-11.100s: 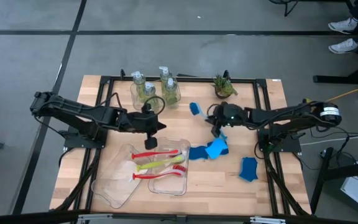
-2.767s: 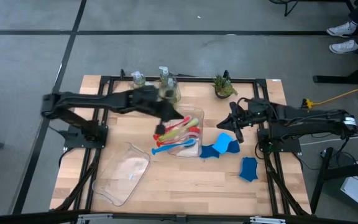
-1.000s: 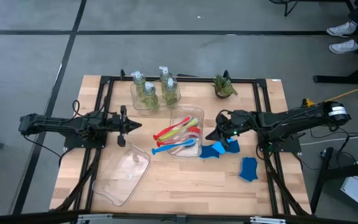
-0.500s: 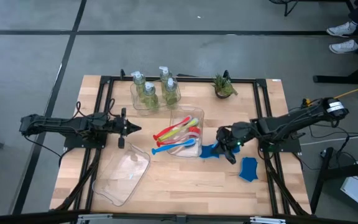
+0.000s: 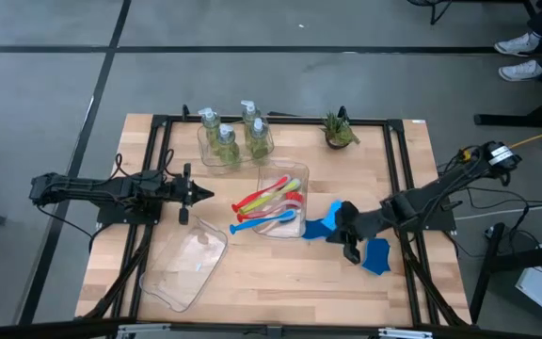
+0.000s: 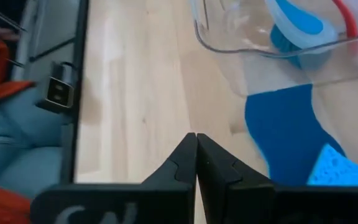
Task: Pick & Place Kitchen Sink Supplies
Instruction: Put the blue sponge into the bottom transparent bin
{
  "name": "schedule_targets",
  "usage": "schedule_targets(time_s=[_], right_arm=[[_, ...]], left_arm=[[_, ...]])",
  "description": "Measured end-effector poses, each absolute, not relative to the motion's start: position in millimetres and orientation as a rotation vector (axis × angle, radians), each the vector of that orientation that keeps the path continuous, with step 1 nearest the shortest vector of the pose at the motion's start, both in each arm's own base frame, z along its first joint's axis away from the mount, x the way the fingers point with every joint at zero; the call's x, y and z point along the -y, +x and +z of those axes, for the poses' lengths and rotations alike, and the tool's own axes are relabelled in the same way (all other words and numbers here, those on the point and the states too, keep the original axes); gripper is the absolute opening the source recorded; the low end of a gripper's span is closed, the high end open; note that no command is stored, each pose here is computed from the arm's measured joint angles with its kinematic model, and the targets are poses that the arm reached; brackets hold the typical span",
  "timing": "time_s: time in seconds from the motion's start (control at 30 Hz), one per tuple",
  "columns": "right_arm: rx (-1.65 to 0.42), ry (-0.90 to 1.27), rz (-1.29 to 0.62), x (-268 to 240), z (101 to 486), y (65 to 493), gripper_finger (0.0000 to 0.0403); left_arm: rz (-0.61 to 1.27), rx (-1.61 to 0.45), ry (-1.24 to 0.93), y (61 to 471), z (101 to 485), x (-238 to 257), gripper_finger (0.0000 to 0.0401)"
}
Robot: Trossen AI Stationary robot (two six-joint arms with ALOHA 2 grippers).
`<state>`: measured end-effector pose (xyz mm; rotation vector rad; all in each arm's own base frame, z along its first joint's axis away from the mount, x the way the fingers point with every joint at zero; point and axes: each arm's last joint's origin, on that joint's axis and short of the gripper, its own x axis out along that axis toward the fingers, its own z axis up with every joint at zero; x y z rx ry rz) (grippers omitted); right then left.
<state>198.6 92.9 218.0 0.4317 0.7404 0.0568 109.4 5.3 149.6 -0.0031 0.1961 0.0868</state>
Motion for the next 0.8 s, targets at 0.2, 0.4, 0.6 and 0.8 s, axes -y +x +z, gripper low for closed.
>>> schedule_targets(time_s=[0.2, 0.4, 0.6, 0.8], right_arm=[[-0.787, 0.294, -0.041, -115.2, 209.2, 199.3, 0.0009], [-0.945, 0.159, -0.244, -131.8, 225.5, 214.1, 0.0009], [-1.069, 0.124, -0.367, -136.5, 227.5, 231.8, 0.0009], [-1.137, 0.101, -0.428, -127.4, 215.7, 240.5, 0.0017]], left_arm=[[0.087, -0.196, -0.003, 109.4, 149.6, -5.3, 0.0005], [0.087, -0.196, -0.003, 109.4, 149.6, -5.3, 0.0007], [0.087, -0.196, -0.003, 109.4, 149.6, -5.3, 0.0005], [0.087, -0.196, -0.003, 109.4, 149.6, -5.3, 0.0006]])
